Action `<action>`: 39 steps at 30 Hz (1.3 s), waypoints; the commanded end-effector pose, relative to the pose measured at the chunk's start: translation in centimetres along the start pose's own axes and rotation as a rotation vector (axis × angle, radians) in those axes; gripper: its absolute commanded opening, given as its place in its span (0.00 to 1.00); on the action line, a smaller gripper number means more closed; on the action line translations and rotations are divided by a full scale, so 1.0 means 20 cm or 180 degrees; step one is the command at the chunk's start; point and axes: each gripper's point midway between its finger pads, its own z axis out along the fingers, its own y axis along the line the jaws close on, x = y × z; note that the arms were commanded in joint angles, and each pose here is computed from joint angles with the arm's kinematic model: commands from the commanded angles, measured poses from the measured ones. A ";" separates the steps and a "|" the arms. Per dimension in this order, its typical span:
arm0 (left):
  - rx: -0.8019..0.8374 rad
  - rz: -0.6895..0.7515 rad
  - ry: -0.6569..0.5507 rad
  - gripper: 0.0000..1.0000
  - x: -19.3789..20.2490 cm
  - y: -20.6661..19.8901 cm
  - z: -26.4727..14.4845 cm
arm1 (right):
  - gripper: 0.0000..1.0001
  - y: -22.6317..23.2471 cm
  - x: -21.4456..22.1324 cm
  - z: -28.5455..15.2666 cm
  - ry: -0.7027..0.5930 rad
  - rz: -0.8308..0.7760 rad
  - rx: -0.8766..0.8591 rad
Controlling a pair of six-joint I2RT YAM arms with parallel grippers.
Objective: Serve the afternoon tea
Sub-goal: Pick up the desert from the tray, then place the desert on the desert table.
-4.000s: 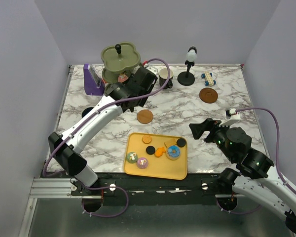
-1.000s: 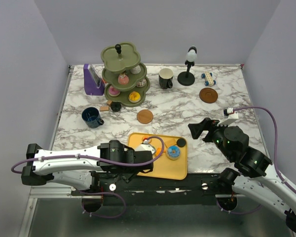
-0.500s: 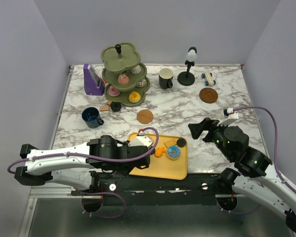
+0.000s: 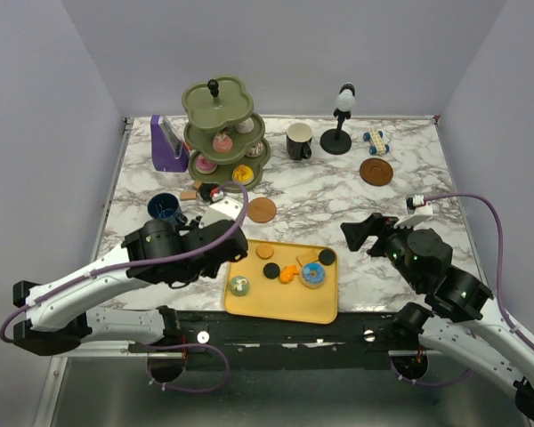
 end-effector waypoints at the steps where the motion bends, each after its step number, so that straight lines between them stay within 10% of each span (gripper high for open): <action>1: -0.0261 -0.0201 -0.0347 0.38 -0.16 0.13 0.04 | 1.00 -0.02 0.00 -0.01 -0.0055 0.0008 0.0043; 39: -0.1165 -0.0871 -0.0656 0.38 -0.80 0.77 0.51 | 1.00 0.02 -0.01 -0.02 -0.0054 0.0044 -0.0127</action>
